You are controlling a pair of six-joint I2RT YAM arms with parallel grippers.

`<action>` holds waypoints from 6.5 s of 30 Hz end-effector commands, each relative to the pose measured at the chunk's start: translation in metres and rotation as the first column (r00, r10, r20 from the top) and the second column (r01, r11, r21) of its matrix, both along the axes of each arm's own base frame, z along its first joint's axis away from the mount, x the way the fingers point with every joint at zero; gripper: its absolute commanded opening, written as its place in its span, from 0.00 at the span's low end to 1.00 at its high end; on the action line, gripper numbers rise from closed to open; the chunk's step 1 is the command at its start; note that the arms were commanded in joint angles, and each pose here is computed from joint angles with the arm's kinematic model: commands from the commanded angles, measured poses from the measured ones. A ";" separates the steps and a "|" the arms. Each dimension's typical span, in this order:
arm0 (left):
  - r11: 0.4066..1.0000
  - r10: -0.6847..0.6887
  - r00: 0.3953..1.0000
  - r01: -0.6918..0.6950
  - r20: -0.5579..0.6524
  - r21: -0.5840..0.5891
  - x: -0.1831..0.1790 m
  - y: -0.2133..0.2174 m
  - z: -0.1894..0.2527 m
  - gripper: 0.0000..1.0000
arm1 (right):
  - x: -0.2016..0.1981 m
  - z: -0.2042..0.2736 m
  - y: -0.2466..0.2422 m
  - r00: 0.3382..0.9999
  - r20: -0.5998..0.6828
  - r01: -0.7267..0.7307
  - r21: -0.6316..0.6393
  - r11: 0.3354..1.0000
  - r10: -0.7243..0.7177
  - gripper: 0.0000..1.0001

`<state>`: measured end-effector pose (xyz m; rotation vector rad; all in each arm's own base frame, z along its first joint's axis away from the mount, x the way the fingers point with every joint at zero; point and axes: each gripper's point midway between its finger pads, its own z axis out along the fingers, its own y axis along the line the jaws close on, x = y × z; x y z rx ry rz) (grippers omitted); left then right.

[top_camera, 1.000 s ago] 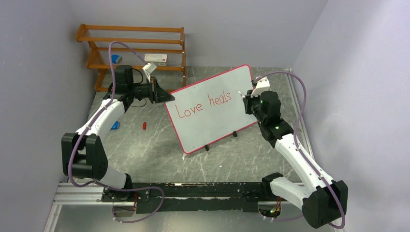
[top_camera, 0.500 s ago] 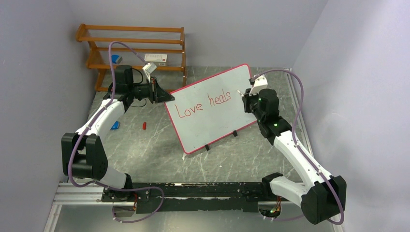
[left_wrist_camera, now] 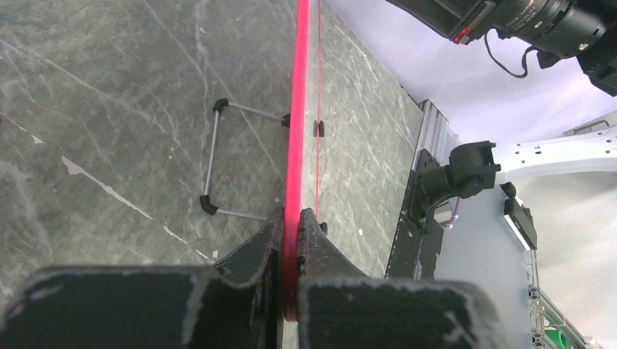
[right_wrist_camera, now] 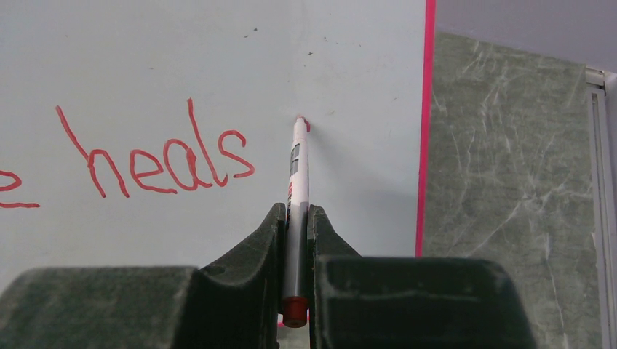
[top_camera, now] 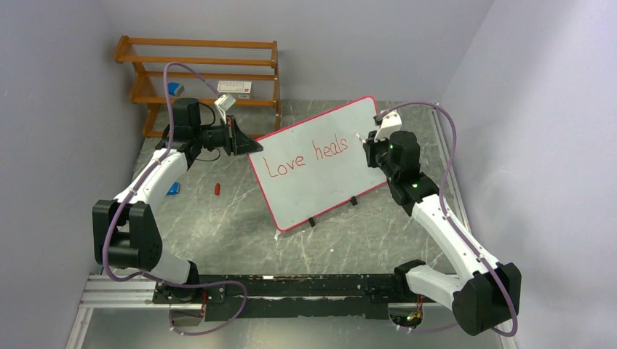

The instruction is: Write a sentence on the whiteboard

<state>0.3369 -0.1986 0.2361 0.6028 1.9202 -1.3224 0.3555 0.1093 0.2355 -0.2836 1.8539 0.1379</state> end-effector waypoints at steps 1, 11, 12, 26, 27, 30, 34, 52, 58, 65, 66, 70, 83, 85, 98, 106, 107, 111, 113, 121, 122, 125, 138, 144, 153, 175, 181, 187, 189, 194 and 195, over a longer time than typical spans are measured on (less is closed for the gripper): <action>0.996 0.069 0.997 -0.067 -0.033 0.052 0.005 0.013 -0.018 0.05 | 0.002 0.011 0.004 0.999 0.017 -0.033 0.005 0.999 0.033 0.00; 0.996 0.069 0.997 -0.067 -0.033 0.054 0.005 0.013 -0.019 0.05 | -0.007 -0.005 0.008 0.997 -0.050 -0.057 -0.008 0.998 0.057 0.00; 0.996 0.069 0.997 -0.067 -0.033 0.053 0.005 0.013 -0.019 0.05 | -0.008 -0.007 0.007 0.997 -0.057 -0.054 -0.008 0.998 0.054 0.00; 0.996 0.069 0.997 -0.067 -0.032 0.051 0.005 0.013 -0.018 0.05 | -0.013 -0.015 -0.003 0.996 -0.084 0.000 -0.034 0.999 -0.003 0.00; 0.996 0.069 0.997 -0.067 -0.031 0.051 0.005 0.013 -0.018 0.05 | -0.012 -0.014 -0.005 0.997 -0.079 0.012 -0.035 0.999 -0.015 0.00; 0.997 0.067 0.997 -0.065 -0.031 0.049 0.005 0.013 -0.017 0.05 | -0.010 -0.010 -0.006 0.998 -0.061 0.023 -0.029 0.999 -0.025 0.00; 0.997 0.066 0.997 -0.064 -0.031 0.048 0.004 0.012 -0.017 0.05 | -0.008 -0.005 -0.007 0.999 -0.038 0.032 -0.022 0.999 -0.033 0.00; 0.997 0.065 0.997 -0.064 -0.034 0.047 0.005 0.012 -0.018 0.05 | 0.005 0.014 -0.002 0.999 0.025 0.033 0.000 0.999 -0.033 0.00; 0.997 0.064 0.997 -0.062 -0.037 0.047 0.005 0.012 -0.018 0.05 | 0.007 0.016 -0.001 0.999 0.028 0.028 0.003 1.000 -0.029 0.00; 0.997 0.063 0.997 -0.061 -0.038 0.045 0.005 0.012 -0.018 0.05 | 0.008 0.017 0.000 0.999 0.028 0.027 0.002 1.000 -0.027 0.00; 0.997 0.064 0.997 -0.062 -0.038 0.045 0.005 0.012 -0.018 0.05 | 0.008 0.017 0.000 0.999 0.026 0.027 0.002 1.000 -0.027 0.00; 0.997 0.065 0.997 -0.064 -0.036 0.047 0.005 0.012 -0.018 0.05 | 0.006 0.012 -0.001 1.000 0.006 0.027 -0.002 1.000 -0.027 0.00; 0.997 0.064 0.997 -0.063 -0.035 0.045 0.005 0.012 -0.018 0.05 | -0.008 -0.010 -0.007 0.997 -0.059 0.040 -0.019 0.999 -0.041 0.00; 0.997 0.066 0.997 -0.064 -0.037 0.046 0.005 0.012 -0.018 0.05 | -0.008 -0.012 -0.009 0.997 -0.062 0.047 -0.024 0.999 -0.049 0.00; 0.997 0.065 0.997 -0.063 -0.037 0.045 0.005 0.012 -0.018 0.05 | -0.012 -0.023 -0.013 0.994 -0.091 0.063 -0.039 0.997 -0.066 0.00; 0.997 0.064 0.997 -0.062 -0.036 0.044 0.005 0.012 -0.018 0.05 | -0.010 -0.019 -0.016 0.993 -0.076 0.086 -0.042 0.995 -0.089 0.00; 0.997 0.066 0.997 -0.064 -0.039 0.045 0.005 0.012 -0.018 0.05 | -0.010 -0.019 -0.016 0.994 -0.073 0.085 -0.040 0.996 -0.087 0.00; 0.997 0.068 0.997 -0.066 -0.039 0.046 0.005 0.012 -0.019 0.05 | -0.012 -0.009 -0.014 0.996 -0.047 0.070 -0.022 0.997 -0.071 0.00; 0.997 0.069 0.997 -0.067 -0.039 0.047 0.006 0.012 -0.019 0.05 | -0.013 -0.002 -0.014 0.997 -0.032 0.071 -0.015 0.997 -0.071 0.00; 0.997 0.068 0.997 -0.066 -0.039 0.046 0.005 0.012 -0.019 0.05 | -0.004 0.025 -0.009 0.998 0.029 0.057 0.017 0.998 -0.057 0.00; 0.997 0.068 0.997 -0.066 -0.042 0.045 0.005 0.012 -0.019 0.05 | -0.001 0.030 -0.007 0.998 0.037 0.053 0.021 0.998 -0.054 0.00; 0.997 0.067 0.997 -0.066 -0.040 0.044 0.005 0.012 -0.019 0.05 | 0.006 0.035 -0.003 0.998 0.048 0.042 0.023 0.999 -0.043 0.00; 0.997 0.067 0.997 -0.065 -0.041 0.046 0.005 0.012 -0.019 0.05 | 0.025 0.043 0.004 0.997 0.063 0.032 0.009 0.999 -0.033 0.00; 0.997 0.067 0.997 -0.065 -0.043 0.047 0.006 0.012 -0.020 0.05 | 0.024 0.034 0.002 0.998 0.043 0.039 -0.001 0.999 -0.039 0.00; 0.997 0.067 0.997 -0.065 -0.042 0.048 0.006 0.012 -0.020 0.05 | 0.016 0.018 -0.001 0.999 0.000 0.043 -0.011 0.999 -0.043 0.00; 0.997 0.068 0.997 -0.066 -0.045 0.047 0.006 0.012 -0.020 0.05 | -0.002 -0.014 -0.011 0.995 -0.069 0.071 -0.031 0.997 -0.073 0.00; 0.997 0.068 0.997 -0.066 -0.042 0.047 0.006 0.012 -0.020 0.05 | -0.005 -0.019 -0.013 0.994 -0.076 0.076 -0.037 0.996 -0.079 0.00; 0.997 0.068 0.997 -0.066 -0.048 0.047 0.007 0.012 -0.022 0.05 | -0.006 -0.021 -0.016 0.993 -0.078 0.086 -0.042 0.995 -0.089 0.00; 0.997 0.067 0.996 -0.065 -0.050 0.047 0.006 0.012 -0.022 0.05 | -0.005 -0.019 -0.017 0.993 -0.071 0.094 -0.042 0.995 -0.097 0.00; 0.997 0.067 0.997 -0.064 -0.046 0.047 0.006 0.012 -0.021 0.05 | -0.003 -0.015 -0.018 0.992 -0.056 0.107 -0.040 0.993 -0.109 0.00; 0.997 0.068 0.997 -0.066 -0.048 0.048 0.006 0.012 -0.021 0.05 | -0.002 -0.012 -0.018 0.993 -0.048 0.106 -0.036 0.994 -0.107 0.00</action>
